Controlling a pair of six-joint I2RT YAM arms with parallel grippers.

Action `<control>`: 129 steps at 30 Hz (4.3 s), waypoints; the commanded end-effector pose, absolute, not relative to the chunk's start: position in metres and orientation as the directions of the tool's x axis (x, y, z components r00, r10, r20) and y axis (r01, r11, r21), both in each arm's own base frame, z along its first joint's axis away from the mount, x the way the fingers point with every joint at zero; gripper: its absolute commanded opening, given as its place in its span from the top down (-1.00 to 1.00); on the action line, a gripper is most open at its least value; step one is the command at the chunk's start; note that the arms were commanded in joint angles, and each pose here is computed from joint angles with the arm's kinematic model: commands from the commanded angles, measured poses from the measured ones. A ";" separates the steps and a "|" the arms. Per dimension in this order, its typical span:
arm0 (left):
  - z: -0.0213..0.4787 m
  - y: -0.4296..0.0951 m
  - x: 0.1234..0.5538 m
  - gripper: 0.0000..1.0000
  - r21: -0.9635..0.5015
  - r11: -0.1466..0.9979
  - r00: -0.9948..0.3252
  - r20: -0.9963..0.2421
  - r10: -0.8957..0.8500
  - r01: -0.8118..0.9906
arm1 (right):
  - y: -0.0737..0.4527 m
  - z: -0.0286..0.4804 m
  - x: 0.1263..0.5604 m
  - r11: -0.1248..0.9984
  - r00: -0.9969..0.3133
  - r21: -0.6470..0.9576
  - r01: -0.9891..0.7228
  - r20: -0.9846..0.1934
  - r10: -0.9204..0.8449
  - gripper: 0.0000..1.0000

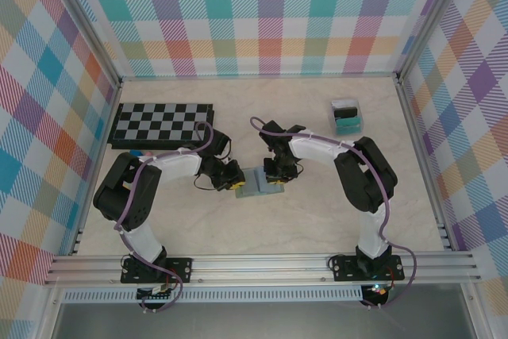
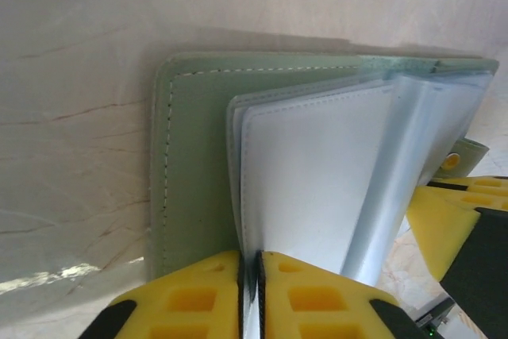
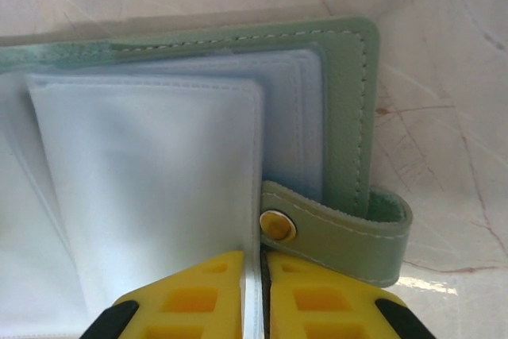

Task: Take the credit cards out of the card holder

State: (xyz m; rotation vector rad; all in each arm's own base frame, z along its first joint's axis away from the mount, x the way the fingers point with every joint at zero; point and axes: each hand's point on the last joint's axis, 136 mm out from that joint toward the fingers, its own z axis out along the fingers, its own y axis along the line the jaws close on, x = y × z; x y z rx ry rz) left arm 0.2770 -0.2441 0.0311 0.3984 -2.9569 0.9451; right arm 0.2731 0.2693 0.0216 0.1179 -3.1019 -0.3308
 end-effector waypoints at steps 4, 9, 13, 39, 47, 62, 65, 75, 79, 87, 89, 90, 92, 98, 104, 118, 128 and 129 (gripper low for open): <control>0.066 -0.274 0.287 0.95 -0.730 0.665 -0.981 0.043 -0.187 -0.158 | 0.274 0.009 0.265 0.974 -0.995 0.220 -0.058 0.061 -0.073 0.76; 0.072 -0.280 0.289 1.00 -0.763 0.631 -0.984 0.037 -0.177 -0.142 | 0.275 0.008 0.264 0.972 -0.995 0.227 -0.057 0.066 -0.073 0.77; 0.073 -0.280 0.289 1.00 -0.761 0.634 -0.985 0.035 -0.171 -0.137 | 0.274 0.008 0.264 0.973 -0.995 0.225 -0.057 0.064 -0.073 0.77; 0.062 -0.247 0.286 0.40 -0.570 0.815 -0.989 -0.024 -0.144 -0.105 | 0.272 0.007 0.264 0.975 -0.996 0.215 -0.052 0.062 -0.066 0.77; 0.041 -0.249 0.283 0.48 -0.551 0.821 -0.988 0.045 -0.151 -0.150 | 0.271 0.006 0.263 0.976 -0.996 0.212 -0.051 0.066 -0.066 0.77; 0.034 -0.257 0.283 0.67 -0.570 0.806 -0.987 0.067 -0.148 -0.160 | 0.272 0.006 0.263 0.976 -0.996 0.212 -0.052 0.066 -0.068 0.78; 0.028 -0.256 0.282 0.65 -0.552 0.815 -0.985 0.079 -0.155 -0.173 | 0.271 0.006 0.263 0.976 -0.996 0.210 -0.052 0.066 -0.067 0.78; 0.024 -0.244 0.286 0.64 -0.489 0.851 -0.979 0.034 -0.201 -0.191 | 0.270 0.006 0.263 0.977 -0.996 0.207 -0.052 0.065 -0.067 0.78; 0.026 -0.245 0.287 0.64 -0.498 0.847 -0.980 0.030 -0.196 -0.184 | 0.270 0.006 0.262 0.977 -0.996 0.206 -0.053 0.066 -0.067 0.78; 0.022 -0.252 0.285 0.62 -0.516 0.837 -0.982 0.053 -0.179 -0.180 | 0.271 0.006 0.262 0.977 -0.995 0.208 -0.052 0.069 -0.068 0.78; 0.023 -0.255 0.284 0.59 -0.523 0.835 -0.984 0.053 -0.172 -0.174 | 0.271 0.005 0.262 0.976 -0.995 0.210 -0.052 0.068 -0.068 0.78; 0.025 -0.258 0.284 0.57 -0.537 0.827 -0.985 0.056 -0.163 -0.167 | 0.271 0.005 0.262 0.977 -0.995 0.208 -0.052 0.071 -0.068 0.78; 0.027 -0.265 0.283 0.54 -0.566 0.810 -0.988 0.070 -0.140 -0.155 | 0.271 0.004 0.261 0.976 -0.995 0.210 -0.051 0.073 -0.068 0.78; 0.032 -0.280 0.279 0.52 -0.606 0.787 -0.993 0.078 -0.087 -0.117 | 0.272 0.003 0.261 0.976 -0.995 0.213 -0.052 0.076 -0.070 0.78; 0.044 -0.286 0.281 0.57 -0.641 0.763 -0.996 0.056 -0.066 -0.087 | 0.271 0.003 0.260 0.976 -0.995 0.212 -0.051 0.076 -0.068 0.78; 0.055 -0.270 0.281 1.00 -0.583 0.811 -0.998 -0.012 -0.067 -0.048 | 0.274 0.040 0.266 0.963 -0.999 0.263 -0.052 0.001 -0.054 0.70; 0.068 -0.241 0.277 1.00 -0.465 0.885 -0.999 -0.041 -0.027 -0.005 | 0.281 0.084 0.258 0.915 -0.996 0.396 -0.077 -0.079 -0.050 0.17; 0.070 -0.243 0.278 1.00 -0.477 0.879 -0.999 -0.040 -0.025 -0.002 | 0.281 0.086 0.259 0.916 -0.995 0.395 -0.075 -0.086 -0.045 0.14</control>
